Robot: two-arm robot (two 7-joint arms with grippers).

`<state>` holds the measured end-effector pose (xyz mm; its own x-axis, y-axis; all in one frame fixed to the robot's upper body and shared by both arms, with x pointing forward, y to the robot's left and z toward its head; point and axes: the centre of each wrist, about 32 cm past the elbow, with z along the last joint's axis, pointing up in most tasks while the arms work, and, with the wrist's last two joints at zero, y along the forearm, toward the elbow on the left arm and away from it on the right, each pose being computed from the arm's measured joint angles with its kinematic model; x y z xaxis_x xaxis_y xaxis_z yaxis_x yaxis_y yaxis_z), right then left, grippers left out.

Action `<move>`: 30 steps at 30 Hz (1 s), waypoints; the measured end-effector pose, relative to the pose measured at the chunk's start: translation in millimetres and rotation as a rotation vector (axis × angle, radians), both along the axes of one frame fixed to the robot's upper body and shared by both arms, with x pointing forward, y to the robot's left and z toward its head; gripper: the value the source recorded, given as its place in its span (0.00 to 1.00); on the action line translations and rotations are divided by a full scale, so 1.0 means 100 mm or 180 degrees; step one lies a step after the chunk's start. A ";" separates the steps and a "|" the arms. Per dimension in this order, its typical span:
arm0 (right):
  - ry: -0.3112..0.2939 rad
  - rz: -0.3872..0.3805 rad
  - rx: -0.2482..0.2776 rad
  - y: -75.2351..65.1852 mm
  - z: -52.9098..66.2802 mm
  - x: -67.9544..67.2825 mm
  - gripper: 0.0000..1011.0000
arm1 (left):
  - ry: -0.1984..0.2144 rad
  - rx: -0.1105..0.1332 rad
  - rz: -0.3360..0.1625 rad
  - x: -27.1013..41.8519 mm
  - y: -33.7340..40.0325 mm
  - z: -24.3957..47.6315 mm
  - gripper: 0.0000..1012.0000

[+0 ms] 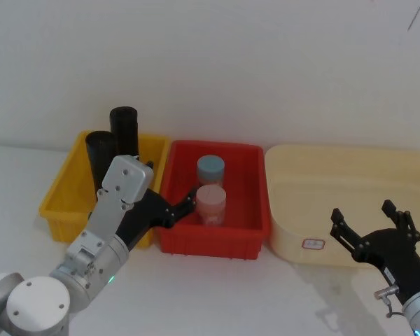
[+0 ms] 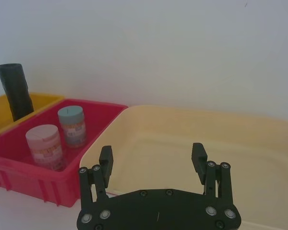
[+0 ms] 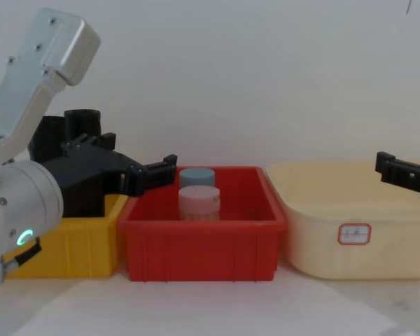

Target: Pick up the garbage bag with the one hand and transfer it to the other hand.

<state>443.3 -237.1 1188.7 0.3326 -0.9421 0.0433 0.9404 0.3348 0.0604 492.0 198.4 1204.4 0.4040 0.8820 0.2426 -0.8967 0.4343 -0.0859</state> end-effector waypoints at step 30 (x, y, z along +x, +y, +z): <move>0.0000 0.0000 0.0000 0.00 0.00 0.00 0.99 | 0.0441 0.0128 -0.0183 -0.068 0.347 0.648 0.99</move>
